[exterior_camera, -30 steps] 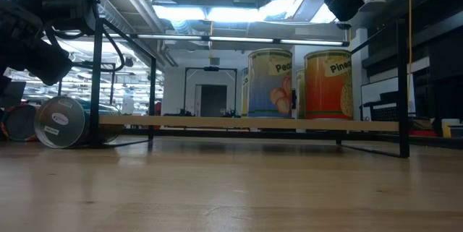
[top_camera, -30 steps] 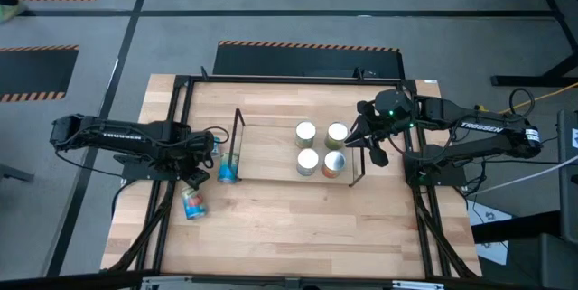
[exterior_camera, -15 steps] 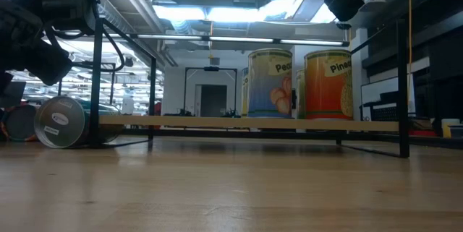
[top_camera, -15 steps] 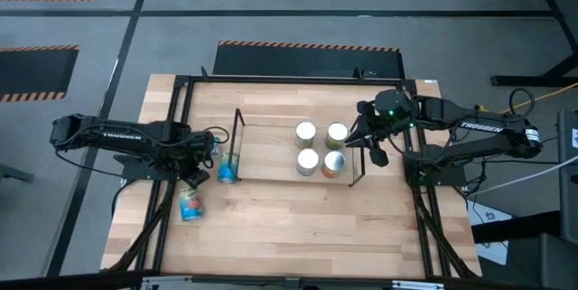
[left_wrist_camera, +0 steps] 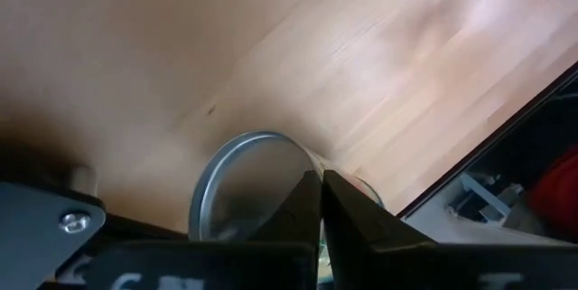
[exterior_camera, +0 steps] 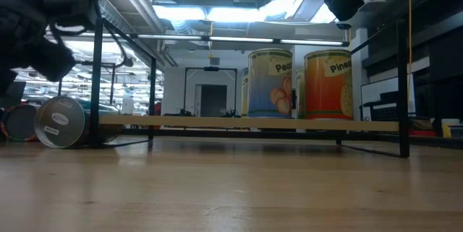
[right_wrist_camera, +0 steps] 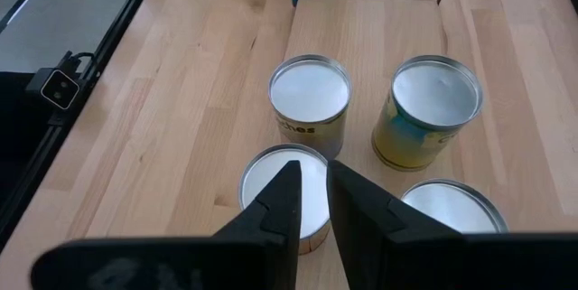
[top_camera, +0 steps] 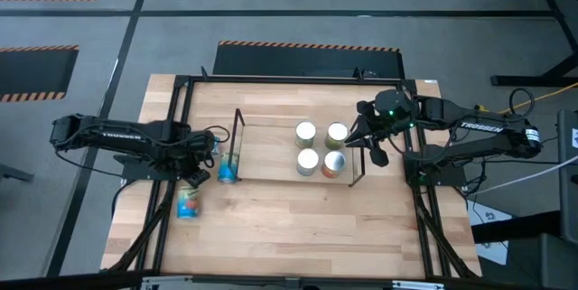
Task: Pick and place cans onto a shelf
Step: Put the canned tomatoes on the shelf
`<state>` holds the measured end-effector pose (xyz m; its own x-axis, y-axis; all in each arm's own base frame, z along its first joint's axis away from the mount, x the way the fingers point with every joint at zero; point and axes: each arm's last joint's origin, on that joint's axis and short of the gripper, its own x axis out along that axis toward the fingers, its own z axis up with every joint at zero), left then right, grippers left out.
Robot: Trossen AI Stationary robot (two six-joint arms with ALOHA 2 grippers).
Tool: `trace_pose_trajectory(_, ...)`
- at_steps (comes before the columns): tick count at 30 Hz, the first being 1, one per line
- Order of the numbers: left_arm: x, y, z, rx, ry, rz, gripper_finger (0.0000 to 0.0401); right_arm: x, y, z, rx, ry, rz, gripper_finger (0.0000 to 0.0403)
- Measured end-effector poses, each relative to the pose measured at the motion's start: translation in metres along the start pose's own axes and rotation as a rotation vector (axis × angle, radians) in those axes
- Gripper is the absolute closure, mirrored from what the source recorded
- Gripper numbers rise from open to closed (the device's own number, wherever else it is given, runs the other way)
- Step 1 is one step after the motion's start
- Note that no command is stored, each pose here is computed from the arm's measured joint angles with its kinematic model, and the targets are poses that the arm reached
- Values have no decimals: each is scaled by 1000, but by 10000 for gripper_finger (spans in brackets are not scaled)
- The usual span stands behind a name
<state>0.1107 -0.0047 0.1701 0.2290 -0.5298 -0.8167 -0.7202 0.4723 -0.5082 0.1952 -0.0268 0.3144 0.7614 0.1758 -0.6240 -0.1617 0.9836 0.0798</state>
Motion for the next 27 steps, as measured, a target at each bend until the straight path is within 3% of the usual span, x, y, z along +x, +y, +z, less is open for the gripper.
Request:
trace_pose_trajectory(18, -57, -52, 0, 195, -307, -24, 401, 0, 0, 0, 0, 0, 0, 341)
trace_pose_trajectory(27, -60, -64, -10, 270, -357, 13, 401, 0, 0, 0, 0, 0, 0, 341)
